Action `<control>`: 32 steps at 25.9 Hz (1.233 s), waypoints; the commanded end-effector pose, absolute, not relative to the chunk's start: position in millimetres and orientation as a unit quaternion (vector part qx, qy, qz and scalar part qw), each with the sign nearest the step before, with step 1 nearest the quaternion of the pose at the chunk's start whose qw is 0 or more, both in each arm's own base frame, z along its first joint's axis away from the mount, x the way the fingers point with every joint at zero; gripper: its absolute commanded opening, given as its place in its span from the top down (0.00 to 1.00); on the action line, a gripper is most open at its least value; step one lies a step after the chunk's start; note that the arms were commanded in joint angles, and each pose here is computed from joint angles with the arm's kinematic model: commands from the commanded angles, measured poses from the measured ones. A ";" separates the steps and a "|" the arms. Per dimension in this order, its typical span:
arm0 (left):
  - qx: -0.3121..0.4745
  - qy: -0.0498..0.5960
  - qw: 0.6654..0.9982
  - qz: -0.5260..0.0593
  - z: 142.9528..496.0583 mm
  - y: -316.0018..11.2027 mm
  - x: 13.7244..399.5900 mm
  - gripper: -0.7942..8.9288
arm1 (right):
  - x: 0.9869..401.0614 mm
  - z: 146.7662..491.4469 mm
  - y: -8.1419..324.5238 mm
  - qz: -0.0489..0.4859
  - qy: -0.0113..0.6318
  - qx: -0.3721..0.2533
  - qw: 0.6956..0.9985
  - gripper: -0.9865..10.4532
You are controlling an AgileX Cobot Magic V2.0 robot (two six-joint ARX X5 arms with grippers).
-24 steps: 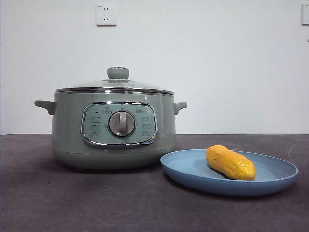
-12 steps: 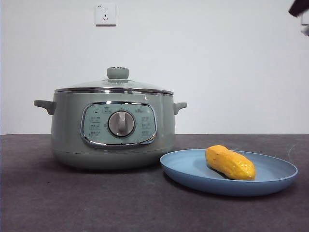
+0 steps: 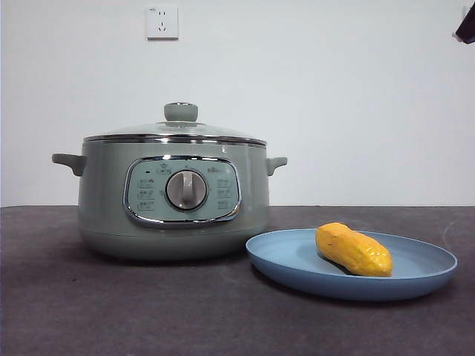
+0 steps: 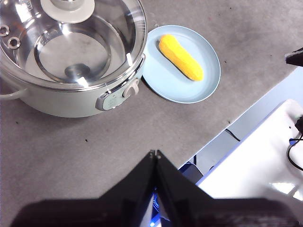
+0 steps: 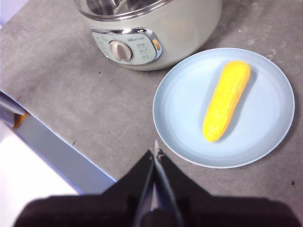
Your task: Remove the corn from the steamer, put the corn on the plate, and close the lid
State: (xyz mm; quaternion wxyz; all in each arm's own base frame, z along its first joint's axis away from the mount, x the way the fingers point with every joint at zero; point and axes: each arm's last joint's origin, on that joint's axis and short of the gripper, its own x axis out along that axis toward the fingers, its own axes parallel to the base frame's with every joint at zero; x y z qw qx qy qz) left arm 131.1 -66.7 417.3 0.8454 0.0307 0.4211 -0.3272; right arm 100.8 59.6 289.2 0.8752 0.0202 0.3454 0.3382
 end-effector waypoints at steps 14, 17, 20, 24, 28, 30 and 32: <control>0.072 0.360 0.866 -0.341 423.7 -68.2 137.2 0.92 | 101.0 286.7 59.8 0.338 0.348 0.017 0.874 0.91; 0.123 0.234 0.905 -0.333 439.5 -61.6 142.1 0.92 | 101.0 286.7 59.8 0.338 0.348 0.018 0.874 0.91; 0.146 0.101 0.932 -0.317 449.9 -48.7 139.8 0.92 | 101.0 286.7 59.8 0.338 0.348 0.017 0.874 0.91; 0.143 -0.008 0.949 -0.280 435.6 -30.2 129.6 0.92 | 101.0 286.7 59.8 0.338 0.348 0.017 0.874 0.91; 0.154 -0.049 0.966 -0.199 392.8 -14.4 118.6 0.92 | 101.0 286.7 59.8 0.338 0.348 0.017 0.874 0.91; 0.156 -0.049 0.973 -0.161 368.4 -9.3 112.7 0.92 | 101.0 286.7 59.8 0.338 0.348 0.017 0.874 0.91; 0.156 -0.044 0.978 -0.133 341.9 -6.0 105.9 0.92 | 101.0 286.7 59.8 0.338 0.348 0.017 0.874 0.91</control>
